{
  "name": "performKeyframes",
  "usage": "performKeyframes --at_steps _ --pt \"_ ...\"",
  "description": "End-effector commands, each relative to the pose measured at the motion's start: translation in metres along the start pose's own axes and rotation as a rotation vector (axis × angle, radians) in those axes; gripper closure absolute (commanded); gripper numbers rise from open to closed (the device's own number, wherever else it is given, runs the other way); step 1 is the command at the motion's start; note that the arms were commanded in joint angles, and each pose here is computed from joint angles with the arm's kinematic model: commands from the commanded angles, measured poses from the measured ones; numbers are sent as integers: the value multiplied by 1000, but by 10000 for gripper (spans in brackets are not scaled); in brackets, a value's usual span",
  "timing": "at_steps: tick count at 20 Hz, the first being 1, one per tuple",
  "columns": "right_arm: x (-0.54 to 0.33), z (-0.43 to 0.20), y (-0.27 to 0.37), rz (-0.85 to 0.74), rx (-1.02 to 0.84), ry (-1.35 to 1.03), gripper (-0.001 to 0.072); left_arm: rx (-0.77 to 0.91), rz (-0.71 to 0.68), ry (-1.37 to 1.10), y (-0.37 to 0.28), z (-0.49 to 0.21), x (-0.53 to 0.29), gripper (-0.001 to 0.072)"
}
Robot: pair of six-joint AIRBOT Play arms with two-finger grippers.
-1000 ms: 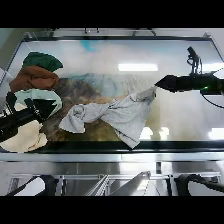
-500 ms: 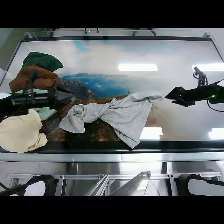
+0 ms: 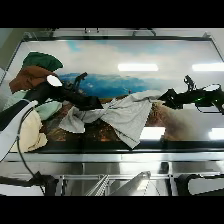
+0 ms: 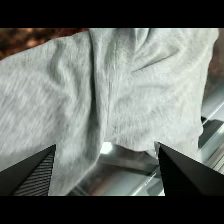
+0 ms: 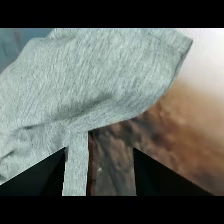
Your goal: Fold the shirts.
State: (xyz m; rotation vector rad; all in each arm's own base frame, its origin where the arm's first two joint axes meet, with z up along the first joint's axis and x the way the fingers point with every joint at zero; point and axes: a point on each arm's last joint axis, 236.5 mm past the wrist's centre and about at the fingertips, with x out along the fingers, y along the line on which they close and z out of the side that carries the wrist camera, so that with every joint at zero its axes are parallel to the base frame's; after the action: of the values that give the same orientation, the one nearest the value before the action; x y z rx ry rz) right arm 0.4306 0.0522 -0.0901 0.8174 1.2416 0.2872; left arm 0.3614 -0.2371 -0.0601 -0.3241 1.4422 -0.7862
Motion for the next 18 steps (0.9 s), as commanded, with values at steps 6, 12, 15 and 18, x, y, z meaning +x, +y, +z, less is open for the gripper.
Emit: performKeyframes --at_steps 6,12,15,18 --pt "38 28 7 42 97 -105 255 -39 -41 247 2 -4 60 19" --pt "31 48 24 71 14 -122 697 3 -59 172 -9 34 45 607" --pt "13 53 36 91 -34 -125 698 33 -137 138 -35 53 23 681" --pt "-32 67 51 103 -106 -199 699 76 -300 97 -79 72 -21 681"
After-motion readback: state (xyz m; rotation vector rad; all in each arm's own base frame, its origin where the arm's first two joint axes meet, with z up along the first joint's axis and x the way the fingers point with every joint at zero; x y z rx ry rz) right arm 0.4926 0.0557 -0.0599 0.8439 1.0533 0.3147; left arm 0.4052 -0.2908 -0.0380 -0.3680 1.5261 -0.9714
